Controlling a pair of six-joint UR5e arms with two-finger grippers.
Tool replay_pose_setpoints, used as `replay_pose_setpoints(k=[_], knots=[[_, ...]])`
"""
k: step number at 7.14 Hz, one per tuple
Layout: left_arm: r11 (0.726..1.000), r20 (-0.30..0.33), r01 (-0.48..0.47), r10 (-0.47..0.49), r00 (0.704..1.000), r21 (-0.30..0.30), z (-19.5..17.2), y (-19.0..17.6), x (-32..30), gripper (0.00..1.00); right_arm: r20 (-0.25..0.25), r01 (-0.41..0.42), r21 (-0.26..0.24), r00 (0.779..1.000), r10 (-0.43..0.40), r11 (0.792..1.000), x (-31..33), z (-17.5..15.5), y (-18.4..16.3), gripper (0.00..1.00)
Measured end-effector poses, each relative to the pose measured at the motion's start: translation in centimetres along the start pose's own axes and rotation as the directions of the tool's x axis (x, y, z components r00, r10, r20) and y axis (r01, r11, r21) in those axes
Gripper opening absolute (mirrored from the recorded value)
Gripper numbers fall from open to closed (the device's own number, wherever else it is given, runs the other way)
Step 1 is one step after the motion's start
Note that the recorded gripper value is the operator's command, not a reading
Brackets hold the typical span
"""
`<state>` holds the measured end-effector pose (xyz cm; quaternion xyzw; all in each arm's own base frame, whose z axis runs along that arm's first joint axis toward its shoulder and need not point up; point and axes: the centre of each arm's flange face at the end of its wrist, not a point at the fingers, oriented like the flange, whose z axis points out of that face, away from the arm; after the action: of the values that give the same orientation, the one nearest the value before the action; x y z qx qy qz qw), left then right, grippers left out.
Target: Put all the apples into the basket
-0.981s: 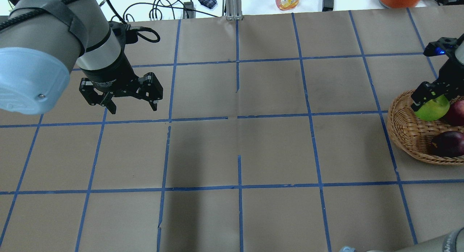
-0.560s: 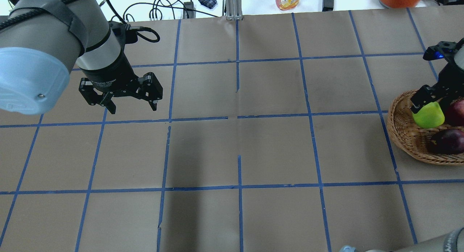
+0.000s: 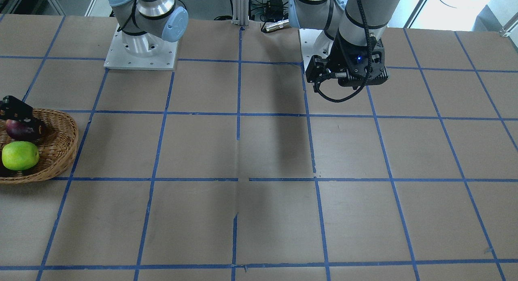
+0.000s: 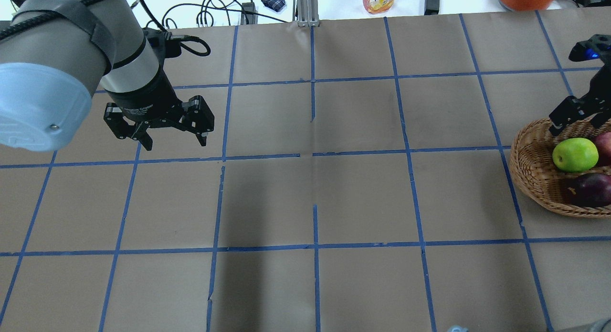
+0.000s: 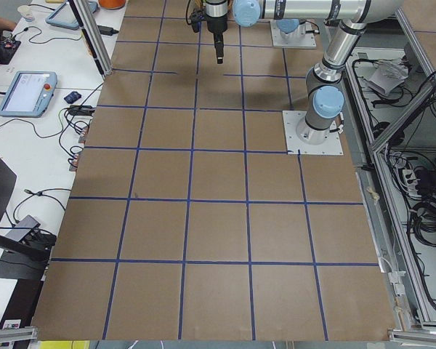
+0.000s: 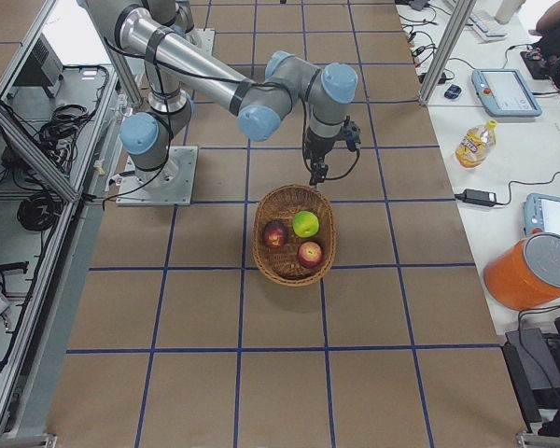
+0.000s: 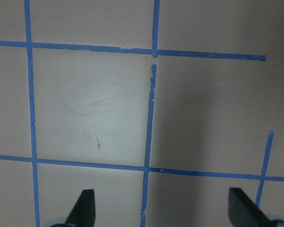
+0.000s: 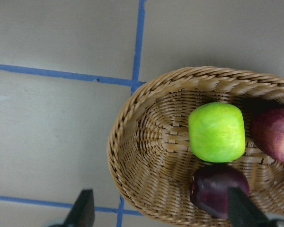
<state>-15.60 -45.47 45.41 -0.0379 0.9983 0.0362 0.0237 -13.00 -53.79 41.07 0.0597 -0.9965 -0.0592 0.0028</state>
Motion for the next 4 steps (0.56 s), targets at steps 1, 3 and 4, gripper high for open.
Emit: replay_pose_setpoints(k=[1, 3, 4], knots=[[1.0, 0.0, 0.0, 0.0, 1.0, 0.0, 0.0, 0.0, 0.0, 1.0, -0.001, -0.031, -0.007, 1.0, 0.031, 0.999, -2.6, -4.5, 0.0, 1.0], [1.0, 0.0, 0.0, 0.0, 1.0, -0.001, 0.0, 0.0, 0.0, 1.0, -0.007, -0.103, -0.019, 0.995, 0.103, 0.995, -10.5, -11.4, 0.0, 1.0], [1.0, 0.001, 0.0, 0.0, 1.0, -0.001, 0.0, 0.0, 0.0, 1.0, -0.021, -0.119, -0.011, 0.993, 0.119, 0.993, -16.4, -12.9, -0.1, 1.0]])
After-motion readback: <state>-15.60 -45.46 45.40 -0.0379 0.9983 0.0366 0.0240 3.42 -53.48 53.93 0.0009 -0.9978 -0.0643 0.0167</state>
